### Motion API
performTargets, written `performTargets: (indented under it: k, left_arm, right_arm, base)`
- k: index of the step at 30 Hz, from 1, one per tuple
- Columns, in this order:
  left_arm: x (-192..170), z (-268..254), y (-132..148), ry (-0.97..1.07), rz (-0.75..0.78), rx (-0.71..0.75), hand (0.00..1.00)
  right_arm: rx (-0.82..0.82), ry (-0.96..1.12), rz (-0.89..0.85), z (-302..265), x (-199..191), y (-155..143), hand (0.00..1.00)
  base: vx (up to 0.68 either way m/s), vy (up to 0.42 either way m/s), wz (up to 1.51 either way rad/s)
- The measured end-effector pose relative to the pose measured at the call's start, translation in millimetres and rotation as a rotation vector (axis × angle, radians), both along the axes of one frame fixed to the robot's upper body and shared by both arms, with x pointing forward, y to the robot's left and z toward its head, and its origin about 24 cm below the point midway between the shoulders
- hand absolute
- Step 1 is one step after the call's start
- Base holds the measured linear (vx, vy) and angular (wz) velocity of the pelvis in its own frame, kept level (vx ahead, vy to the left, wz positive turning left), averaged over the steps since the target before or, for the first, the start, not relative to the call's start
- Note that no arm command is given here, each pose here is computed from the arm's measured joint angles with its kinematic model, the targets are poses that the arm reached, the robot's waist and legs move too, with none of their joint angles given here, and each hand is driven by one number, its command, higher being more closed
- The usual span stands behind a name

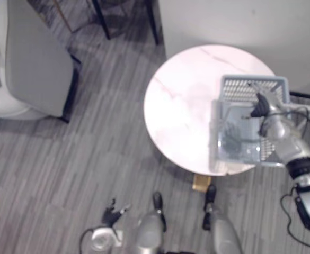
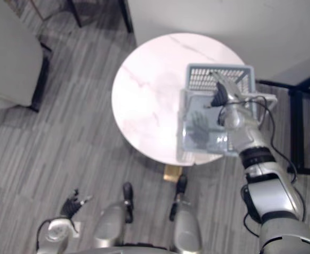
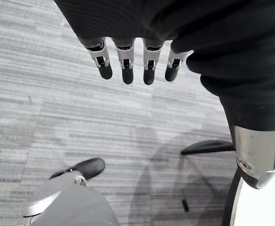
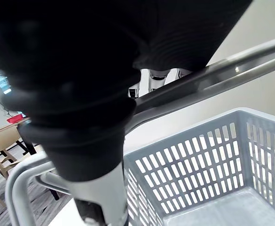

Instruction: Pick vegetable in the basket

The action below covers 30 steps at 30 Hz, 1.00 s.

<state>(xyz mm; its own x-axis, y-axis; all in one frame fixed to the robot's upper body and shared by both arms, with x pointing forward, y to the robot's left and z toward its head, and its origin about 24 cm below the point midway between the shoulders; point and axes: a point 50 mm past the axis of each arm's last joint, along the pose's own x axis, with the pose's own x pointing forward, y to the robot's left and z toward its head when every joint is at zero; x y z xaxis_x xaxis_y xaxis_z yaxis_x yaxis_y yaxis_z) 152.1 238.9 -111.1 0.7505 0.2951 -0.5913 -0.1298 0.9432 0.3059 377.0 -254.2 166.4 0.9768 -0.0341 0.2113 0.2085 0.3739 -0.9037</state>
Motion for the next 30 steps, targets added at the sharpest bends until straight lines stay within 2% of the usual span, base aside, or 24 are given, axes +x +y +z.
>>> performTargets:
  k: [13, 14, 23, 30]
  left_arm:
    - [12.3, 3.4, -8.6, -0.031, -0.048, -0.009, 0.00]
    - [13.2, 3.7, -8.5, -0.033, -0.049, -0.009, 0.00]
    - [20.5, 5.4, -11.6, -0.046, -0.062, -0.011, 0.00]
    - [21.4, 4.2, -19.6, -0.050, -0.068, -0.027, 0.00]
  right_arm:
    - [0.003, -0.056, 0.005, 15.2, 4.2, 3.3, 0.00]
    - [0.003, -0.072, 0.007, 22.0, 6.1, 4.5, 1.00]
    - [0.015, -0.186, -0.061, 57.0, 9.9, -8.2, 1.00]
    - [0.038, -0.143, -0.086, 36.5, 7.4, -10.1, 1.00]
  base:
    - [0.01, -0.001, -0.11]
    - [0.00, 0.000, 0.00]
    - [0.01, -0.003, -0.02]
    - [0.01, -0.018, -0.22]
